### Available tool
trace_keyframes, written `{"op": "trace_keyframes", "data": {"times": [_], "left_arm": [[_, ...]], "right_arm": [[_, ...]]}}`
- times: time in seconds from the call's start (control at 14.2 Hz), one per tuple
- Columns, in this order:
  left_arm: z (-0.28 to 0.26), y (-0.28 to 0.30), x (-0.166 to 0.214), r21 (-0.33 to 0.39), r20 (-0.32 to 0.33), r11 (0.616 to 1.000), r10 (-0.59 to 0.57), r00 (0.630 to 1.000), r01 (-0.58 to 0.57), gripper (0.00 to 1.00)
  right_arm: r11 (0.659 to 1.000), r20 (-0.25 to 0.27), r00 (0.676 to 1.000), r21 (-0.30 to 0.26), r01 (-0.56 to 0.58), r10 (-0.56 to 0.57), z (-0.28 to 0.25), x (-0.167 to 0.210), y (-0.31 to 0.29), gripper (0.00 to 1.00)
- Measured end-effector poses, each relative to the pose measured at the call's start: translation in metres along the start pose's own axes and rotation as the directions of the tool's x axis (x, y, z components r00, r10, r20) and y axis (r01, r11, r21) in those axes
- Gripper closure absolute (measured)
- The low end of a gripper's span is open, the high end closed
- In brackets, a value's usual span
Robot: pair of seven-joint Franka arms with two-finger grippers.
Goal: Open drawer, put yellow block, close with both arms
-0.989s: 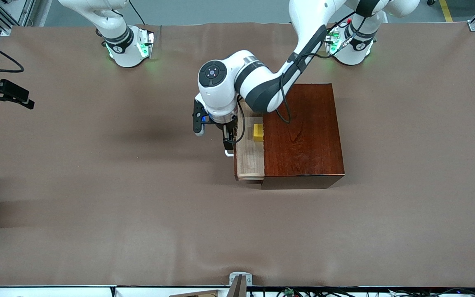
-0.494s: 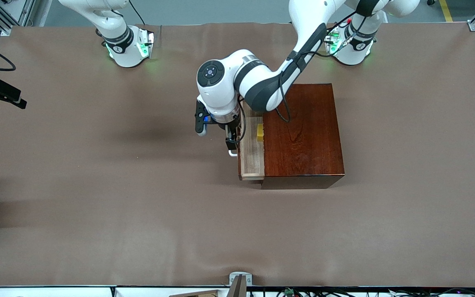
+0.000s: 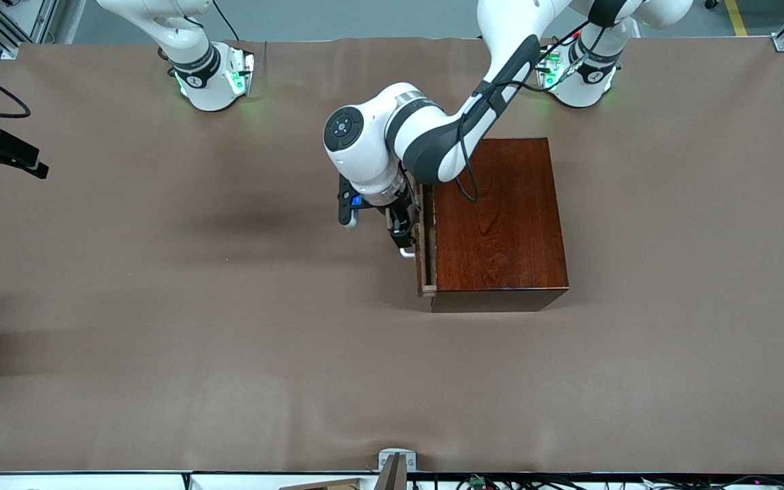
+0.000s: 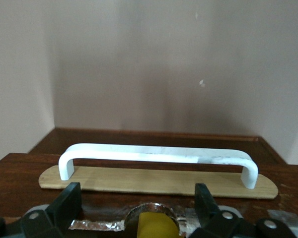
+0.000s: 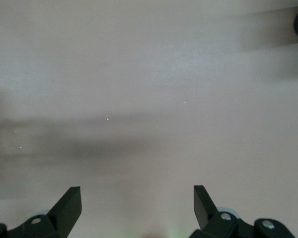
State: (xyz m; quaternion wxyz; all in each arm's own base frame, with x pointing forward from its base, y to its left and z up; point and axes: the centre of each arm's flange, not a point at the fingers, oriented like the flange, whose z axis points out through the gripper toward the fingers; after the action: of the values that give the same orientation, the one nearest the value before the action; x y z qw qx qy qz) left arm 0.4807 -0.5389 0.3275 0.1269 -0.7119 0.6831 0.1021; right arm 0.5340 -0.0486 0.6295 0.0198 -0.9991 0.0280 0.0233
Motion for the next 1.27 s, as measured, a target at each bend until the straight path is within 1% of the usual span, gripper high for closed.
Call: {"op": "trace_keyframes", "data": {"times": [0.21,0.42,0.64,0.71,0.78,0.85,0.92,0.99,1.06,1.13,1.27], "left_arm": [[0.008,0.0,-0.008,-0.002,0.07,0.999,-0.053,0.996,0.054,0.0],[0.01,0.002,-0.006,0.012,0.084,0.998,-0.06,0.995,0.059,0.0],[0.01,0.003,-0.006,0.015,0.082,0.998,-0.064,0.995,0.063,0.0],[0.009,0.002,-0.004,0.025,0.065,0.997,-0.081,0.995,0.079,0.0],[0.005,0.0,0.001,0.043,0.016,0.993,-0.107,0.994,0.106,0.0],[-0.001,-0.002,0.008,0.048,-0.05,0.988,-0.148,0.988,0.15,0.0],[-0.008,-0.003,0.014,0.03,-0.123,0.978,-0.202,0.972,0.208,0.0],[-0.016,-0.005,0.017,-0.008,-0.184,0.962,-0.27,0.945,0.274,0.0],[-0.025,-0.011,0.015,-0.056,-0.225,0.935,-0.354,0.908,0.35,0.0],[-0.039,-0.021,0.004,-0.103,-0.257,0.893,-0.45,0.855,0.439,0.0],[-0.083,-0.049,-0.039,-0.181,-0.295,0.775,-0.63,0.718,0.606,0.0]], "right_arm": [[1.0,0.005,1.0,-0.005,0.019,-0.019,0.002,0.001,-0.011,0.0],[1.0,0.007,1.0,-0.008,0.023,-0.023,0.003,0.001,-0.014,0.0],[1.0,0.011,1.0,-0.008,0.019,-0.019,0.005,0.002,-0.013,0.0],[1.0,0.013,1.0,-0.008,0.017,-0.017,0.006,0.003,-0.012,0.0],[1.0,0.014,1.0,-0.008,0.017,-0.017,0.006,0.003,-0.012,0.0],[1.0,0.014,1.0,-0.008,0.017,-0.017,0.007,0.003,-0.012,0.0],[1.0,0.015,1.0,-0.008,0.017,-0.017,0.007,0.003,-0.013,0.0],[1.0,0.018,1.0,-0.008,0.019,-0.019,0.008,0.003,-0.014,0.0],[1.0,0.022,0.999,-0.008,0.025,-0.025,0.01,0.003,-0.017,0.0],[0.999,0.025,0.999,-0.008,0.032,-0.031,0.011,0.004,-0.021,0.0],[0.999,0.026,0.999,-0.008,0.036,-0.036,0.012,0.004,-0.023,0.0]]}}
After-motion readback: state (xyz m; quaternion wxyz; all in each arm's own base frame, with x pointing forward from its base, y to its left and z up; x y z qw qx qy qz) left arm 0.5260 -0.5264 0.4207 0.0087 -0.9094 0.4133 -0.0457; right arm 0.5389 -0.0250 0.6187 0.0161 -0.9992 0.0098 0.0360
